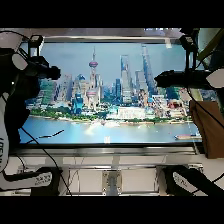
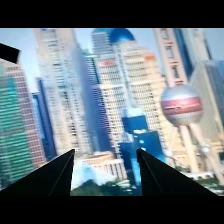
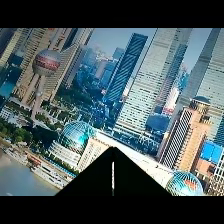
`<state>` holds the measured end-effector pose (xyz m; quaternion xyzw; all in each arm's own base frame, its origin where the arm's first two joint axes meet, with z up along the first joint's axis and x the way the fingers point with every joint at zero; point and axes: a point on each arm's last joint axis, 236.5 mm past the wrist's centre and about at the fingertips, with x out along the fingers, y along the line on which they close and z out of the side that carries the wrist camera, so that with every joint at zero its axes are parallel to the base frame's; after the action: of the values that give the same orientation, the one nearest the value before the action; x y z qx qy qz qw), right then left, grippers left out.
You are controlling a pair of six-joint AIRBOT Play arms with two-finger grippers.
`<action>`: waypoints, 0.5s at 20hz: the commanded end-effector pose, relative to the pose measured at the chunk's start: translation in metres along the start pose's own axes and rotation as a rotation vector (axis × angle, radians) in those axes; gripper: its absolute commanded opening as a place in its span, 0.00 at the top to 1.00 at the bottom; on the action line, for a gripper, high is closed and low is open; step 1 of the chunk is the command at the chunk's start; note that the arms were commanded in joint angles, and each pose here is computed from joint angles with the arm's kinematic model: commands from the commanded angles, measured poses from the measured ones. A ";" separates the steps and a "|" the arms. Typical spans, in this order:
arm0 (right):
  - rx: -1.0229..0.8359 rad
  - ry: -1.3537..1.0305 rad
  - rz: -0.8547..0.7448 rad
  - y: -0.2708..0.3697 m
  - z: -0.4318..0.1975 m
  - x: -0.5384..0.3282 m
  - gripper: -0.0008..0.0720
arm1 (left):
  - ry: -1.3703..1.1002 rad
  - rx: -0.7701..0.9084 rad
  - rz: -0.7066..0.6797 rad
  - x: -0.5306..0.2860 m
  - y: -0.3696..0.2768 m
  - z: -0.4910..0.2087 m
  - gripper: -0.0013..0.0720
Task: Fold the clothes and pants, and hang the long-sleeved shirts on hangers.
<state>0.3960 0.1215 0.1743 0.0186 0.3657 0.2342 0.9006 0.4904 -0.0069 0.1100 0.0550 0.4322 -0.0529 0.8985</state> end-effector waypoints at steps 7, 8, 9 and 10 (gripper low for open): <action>0.005 0.061 0.030 0.008 -0.014 -0.001 0.98 | -0.033 -0.686 0.476 -0.044 0.251 -0.080 0.32; 0.007 0.059 0.033 0.008 -0.014 -0.001 0.98 | -0.043 -0.754 0.465 -0.043 0.264 -0.090 0.22; 0.014 0.052 0.044 0.011 -0.012 -0.001 0.98 | -0.047 -0.785 0.455 -0.040 0.274 -0.097 0.14; 0.018 0.050 0.052 0.013 -0.012 -0.001 0.98 | -0.045 -0.799 0.446 -0.034 0.282 -0.104 0.13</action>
<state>0.3849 0.1262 0.1675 0.0222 0.3886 0.2470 0.8874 0.4424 0.2507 0.1012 -0.1296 0.3970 0.2872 0.8621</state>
